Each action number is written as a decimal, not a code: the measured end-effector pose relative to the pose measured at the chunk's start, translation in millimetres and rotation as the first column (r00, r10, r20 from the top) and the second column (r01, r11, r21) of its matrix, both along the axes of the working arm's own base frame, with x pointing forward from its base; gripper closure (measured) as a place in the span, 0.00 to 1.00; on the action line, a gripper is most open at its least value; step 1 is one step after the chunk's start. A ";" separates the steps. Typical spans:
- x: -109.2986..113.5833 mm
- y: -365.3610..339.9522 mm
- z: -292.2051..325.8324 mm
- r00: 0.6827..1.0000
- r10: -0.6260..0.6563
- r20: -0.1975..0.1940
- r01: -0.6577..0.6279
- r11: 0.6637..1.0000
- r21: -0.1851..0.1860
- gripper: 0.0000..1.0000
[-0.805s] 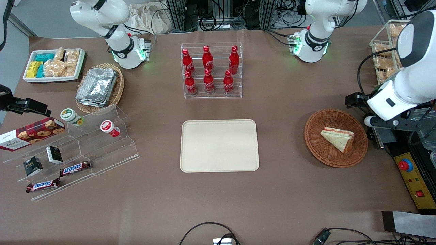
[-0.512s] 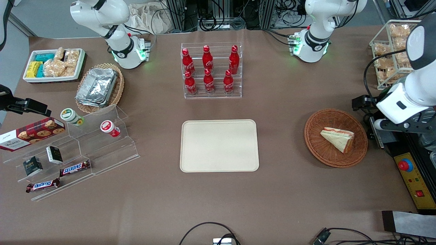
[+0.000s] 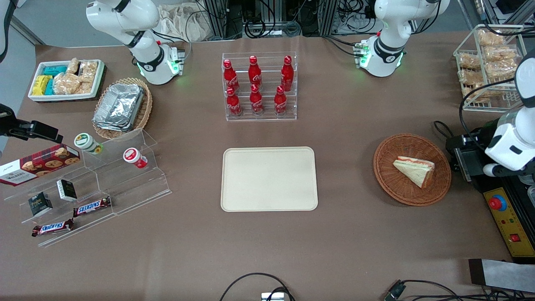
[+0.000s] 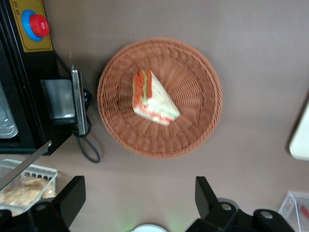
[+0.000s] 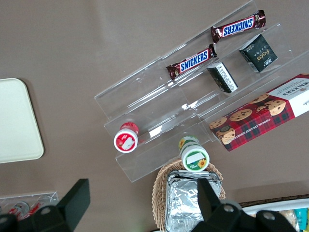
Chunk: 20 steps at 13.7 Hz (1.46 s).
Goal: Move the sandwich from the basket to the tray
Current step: 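Move the left gripper over the sandwich in the wicker basket, then lower the left gripper and close it on the triangular sandwich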
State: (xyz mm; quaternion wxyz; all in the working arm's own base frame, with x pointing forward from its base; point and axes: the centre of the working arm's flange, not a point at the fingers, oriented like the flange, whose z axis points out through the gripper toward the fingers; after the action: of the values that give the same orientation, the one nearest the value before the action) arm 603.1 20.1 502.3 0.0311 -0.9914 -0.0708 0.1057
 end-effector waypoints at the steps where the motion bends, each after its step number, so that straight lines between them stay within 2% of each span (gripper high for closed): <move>1: 0.3 6.2 -19.4 0.999 0.025 0.021 -0.025 1.000 0.003 0.00; 5: -12.5 16.9 -109.7 0.980 0.164 0.116 -0.166 0.986 0.009 0.00; 8: -31.6 14.4 -172.1 0.944 0.265 0.198 -0.266 0.964 -0.019 0.00; 9: -39.0 13.6 -188.5 0.937 0.283 0.206 -0.284 0.958 -0.026 0.00; 12: -49.2 19.8 -214.4 0.930 0.312 0.194 -0.313 0.949 -0.025 0.00; 16: -50.8 33.3 -228.7 0.921 0.339 0.192 -0.341 0.940 -0.021 0.00; 20: -47.4 31.1 -259.7 0.891 0.408 0.201 -0.411 0.911 -0.027 0.00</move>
State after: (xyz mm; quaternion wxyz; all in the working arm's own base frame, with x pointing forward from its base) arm 555.7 51.1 242.6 0.0087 -0.9594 -0.2817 0.0081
